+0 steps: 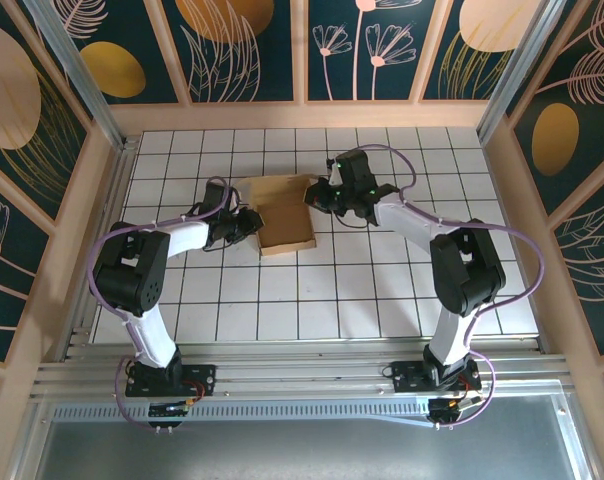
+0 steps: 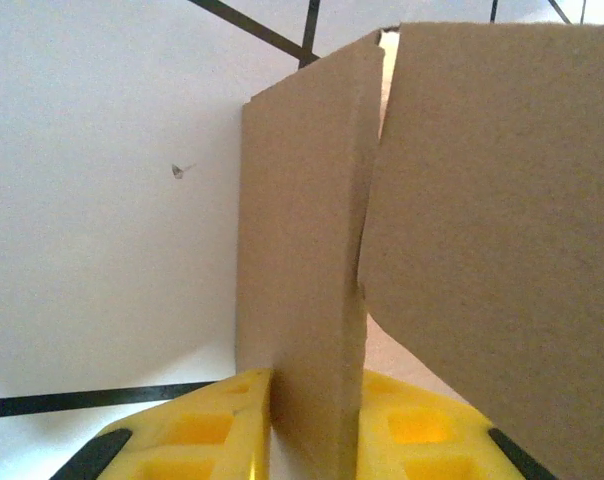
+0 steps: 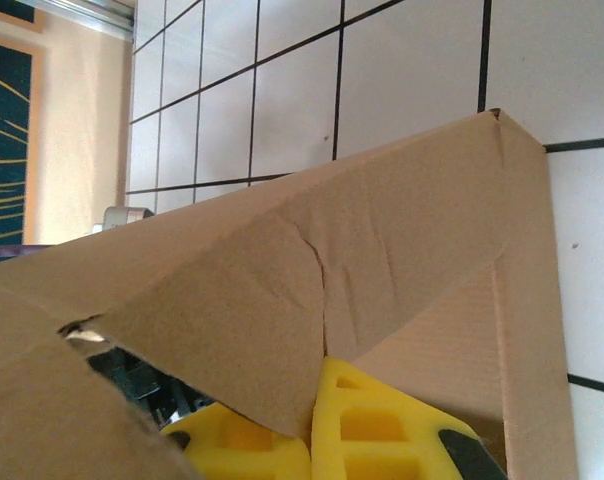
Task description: Fold the paper box
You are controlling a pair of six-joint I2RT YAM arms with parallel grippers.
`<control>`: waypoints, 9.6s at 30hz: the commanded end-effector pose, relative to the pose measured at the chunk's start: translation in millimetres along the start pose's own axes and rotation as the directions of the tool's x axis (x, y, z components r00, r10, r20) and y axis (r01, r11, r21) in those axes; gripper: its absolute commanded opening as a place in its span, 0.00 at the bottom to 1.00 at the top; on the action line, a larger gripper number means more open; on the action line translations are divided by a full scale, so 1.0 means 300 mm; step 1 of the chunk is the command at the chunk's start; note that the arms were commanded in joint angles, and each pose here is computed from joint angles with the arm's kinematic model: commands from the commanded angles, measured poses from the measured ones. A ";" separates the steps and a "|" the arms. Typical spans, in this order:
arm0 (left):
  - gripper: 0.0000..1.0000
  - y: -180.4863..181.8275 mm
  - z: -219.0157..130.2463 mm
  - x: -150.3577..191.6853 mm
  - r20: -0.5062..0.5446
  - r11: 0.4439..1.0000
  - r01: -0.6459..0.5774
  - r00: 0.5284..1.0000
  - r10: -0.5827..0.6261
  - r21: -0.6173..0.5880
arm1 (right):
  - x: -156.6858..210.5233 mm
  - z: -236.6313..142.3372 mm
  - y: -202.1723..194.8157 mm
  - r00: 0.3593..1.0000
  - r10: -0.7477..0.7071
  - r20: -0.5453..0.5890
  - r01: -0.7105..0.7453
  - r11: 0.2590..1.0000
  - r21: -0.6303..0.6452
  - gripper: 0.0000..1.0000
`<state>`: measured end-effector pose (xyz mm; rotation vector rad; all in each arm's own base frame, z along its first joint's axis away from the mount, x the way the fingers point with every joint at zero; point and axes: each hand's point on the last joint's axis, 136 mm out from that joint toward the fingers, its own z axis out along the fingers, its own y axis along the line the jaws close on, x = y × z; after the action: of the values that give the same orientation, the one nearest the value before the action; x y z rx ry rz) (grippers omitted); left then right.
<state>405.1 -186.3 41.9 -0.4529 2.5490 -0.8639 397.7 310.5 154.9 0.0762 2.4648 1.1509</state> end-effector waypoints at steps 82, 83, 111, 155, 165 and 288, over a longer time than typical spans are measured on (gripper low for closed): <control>0.39 0.104 -0.556 -0.005 0.375 0.982 0.012 0.925 0.061 -0.188 | -0.012 0.028 -0.059 0.998 -0.058 -0.004 0.058 0.967 0.247 0.07; 0.38 0.111 -0.558 -0.043 0.382 0.980 0.030 0.923 0.050 -0.199 | -0.008 0.029 -0.058 0.998 -0.058 -0.007 0.058 0.968 0.243 0.07; 0.00 -0.112 -0.099 -0.303 -0.018 0.981 0.004 1.000 0.000 0.193 | 0.010 0.037 -0.051 0.996 -0.083 -0.040 0.090 0.968 0.235 0.06; 0.00 -0.456 -0.005 -0.138 -0.196 0.890 0.041 0.979 0.055 0.453 | 0.065 0.096 -0.052 0.988 -0.116 -0.099 0.137 0.963 0.230 0.03; 0.01 -0.557 -0.074 -0.187 -0.186 0.841 0.115 0.982 -0.017 0.529 | 0.074 0.088 -0.068 0.987 -0.126 -0.102 0.148 0.957 0.249 0.03; 0.02 -0.300 0.054 -0.313 -0.001 0.925 -0.158 0.986 0.169 0.346 | -0.093 -0.125 0.154 -0.028 -0.920 -0.390 0.994 -0.066 0.084 0.00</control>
<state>508.5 -201.6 90.2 -0.2341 2.4081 -1.0922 408.7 302.7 207.0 -1.6008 1.8987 -0.0725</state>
